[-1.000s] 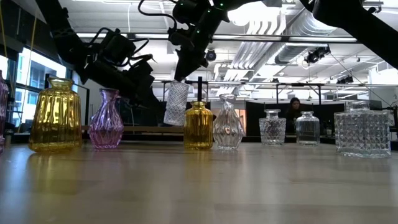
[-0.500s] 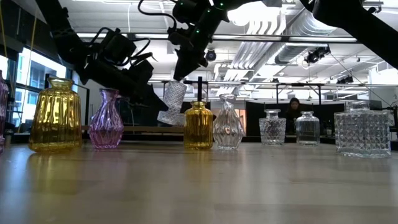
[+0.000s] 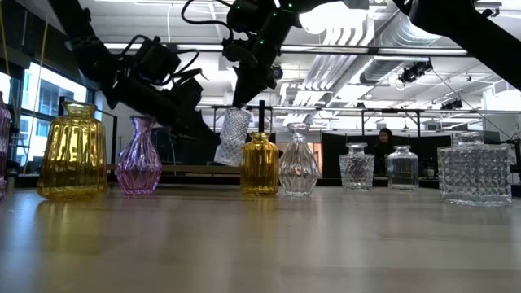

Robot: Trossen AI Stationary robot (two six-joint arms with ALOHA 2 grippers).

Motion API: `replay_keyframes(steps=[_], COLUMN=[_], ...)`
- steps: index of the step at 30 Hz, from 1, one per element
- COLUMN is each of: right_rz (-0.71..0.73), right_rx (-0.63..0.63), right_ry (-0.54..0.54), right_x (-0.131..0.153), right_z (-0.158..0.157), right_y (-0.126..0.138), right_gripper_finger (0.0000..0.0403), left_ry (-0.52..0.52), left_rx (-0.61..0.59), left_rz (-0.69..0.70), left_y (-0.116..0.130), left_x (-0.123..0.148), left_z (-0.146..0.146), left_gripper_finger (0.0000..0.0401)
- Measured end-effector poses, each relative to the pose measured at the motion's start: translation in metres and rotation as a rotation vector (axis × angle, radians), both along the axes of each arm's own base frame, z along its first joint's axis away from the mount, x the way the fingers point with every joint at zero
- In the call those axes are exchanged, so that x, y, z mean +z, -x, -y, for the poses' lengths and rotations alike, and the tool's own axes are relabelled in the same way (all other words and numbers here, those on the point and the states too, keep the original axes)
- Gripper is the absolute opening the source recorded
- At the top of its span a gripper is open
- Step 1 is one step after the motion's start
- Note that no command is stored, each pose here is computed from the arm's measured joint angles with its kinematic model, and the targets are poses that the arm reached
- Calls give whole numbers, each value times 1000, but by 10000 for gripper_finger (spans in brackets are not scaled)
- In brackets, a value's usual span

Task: Sort vases onto shelf
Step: Put the transparent vase in the top right corner of the shelf

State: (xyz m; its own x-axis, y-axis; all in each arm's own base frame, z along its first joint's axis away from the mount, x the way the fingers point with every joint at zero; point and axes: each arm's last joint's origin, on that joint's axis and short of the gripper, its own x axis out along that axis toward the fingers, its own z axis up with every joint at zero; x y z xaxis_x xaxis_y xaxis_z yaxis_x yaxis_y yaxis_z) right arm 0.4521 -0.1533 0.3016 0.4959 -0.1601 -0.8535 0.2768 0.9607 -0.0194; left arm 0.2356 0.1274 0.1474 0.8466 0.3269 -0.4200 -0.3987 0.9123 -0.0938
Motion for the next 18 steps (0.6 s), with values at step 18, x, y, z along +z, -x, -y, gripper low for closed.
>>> replay_keyframes(steps=[18], right_rz=[1], right_rx=[13], right_ry=[22], right_x=[0], right_z=[1], right_y=[-1], right_gripper_finger=[68], left_ry=[-13], left_rx=[-2], left_rz=[-39], left_y=[-5], left_x=[5], left_z=[-3], left_gripper_finger=[0])
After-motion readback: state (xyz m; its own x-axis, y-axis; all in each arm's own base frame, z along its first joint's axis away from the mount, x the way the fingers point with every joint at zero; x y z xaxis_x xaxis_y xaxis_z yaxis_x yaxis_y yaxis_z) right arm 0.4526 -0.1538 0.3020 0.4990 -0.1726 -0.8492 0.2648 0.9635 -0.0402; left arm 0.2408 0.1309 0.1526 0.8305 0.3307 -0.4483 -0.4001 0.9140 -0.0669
